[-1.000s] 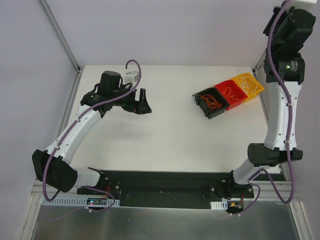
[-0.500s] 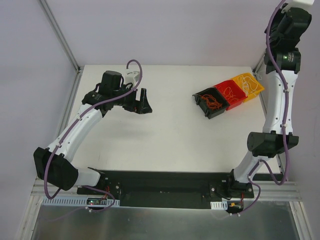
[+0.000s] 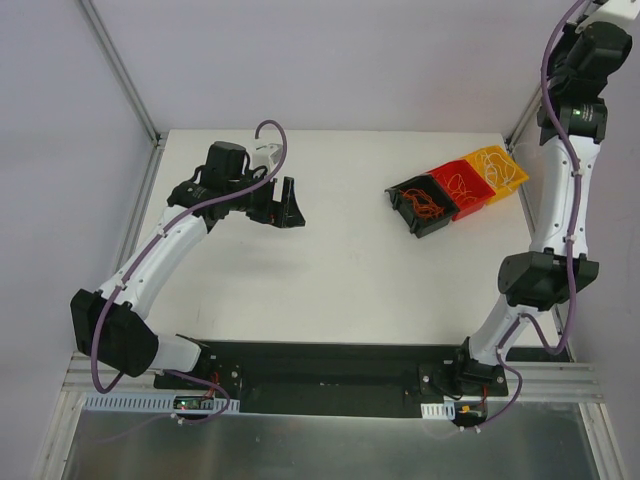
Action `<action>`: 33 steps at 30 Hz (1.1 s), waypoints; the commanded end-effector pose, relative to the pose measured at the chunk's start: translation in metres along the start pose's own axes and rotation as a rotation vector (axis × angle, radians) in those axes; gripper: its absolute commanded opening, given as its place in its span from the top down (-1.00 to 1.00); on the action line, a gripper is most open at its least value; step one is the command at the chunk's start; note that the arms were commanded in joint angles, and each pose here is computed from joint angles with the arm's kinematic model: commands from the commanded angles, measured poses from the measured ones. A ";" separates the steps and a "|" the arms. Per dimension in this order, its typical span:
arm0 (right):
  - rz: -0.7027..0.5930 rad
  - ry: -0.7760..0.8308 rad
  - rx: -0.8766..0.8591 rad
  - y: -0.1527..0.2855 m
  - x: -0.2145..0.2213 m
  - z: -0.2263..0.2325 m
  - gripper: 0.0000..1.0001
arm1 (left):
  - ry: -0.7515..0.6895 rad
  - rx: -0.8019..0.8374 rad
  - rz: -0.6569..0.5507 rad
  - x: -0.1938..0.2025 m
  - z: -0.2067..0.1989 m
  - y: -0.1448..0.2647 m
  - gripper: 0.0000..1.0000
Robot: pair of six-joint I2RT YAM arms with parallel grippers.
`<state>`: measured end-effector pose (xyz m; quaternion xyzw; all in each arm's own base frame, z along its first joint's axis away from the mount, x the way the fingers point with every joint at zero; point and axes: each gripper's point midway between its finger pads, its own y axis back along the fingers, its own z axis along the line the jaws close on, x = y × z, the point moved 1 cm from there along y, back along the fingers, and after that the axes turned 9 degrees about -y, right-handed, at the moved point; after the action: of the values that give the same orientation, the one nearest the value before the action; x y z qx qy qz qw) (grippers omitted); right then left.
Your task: Untangle the cables
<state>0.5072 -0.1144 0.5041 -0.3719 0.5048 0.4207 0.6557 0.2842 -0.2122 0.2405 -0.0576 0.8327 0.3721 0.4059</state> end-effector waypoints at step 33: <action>0.408 -0.386 -0.363 -0.064 0.174 0.040 0.99 | -0.024 0.014 -0.029 -0.005 -0.006 0.004 -0.65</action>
<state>0.5937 -0.0897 0.2955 -0.2394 0.4258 0.6694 0.5597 0.2856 -0.2127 0.2381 -0.0561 0.8333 0.3734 0.4038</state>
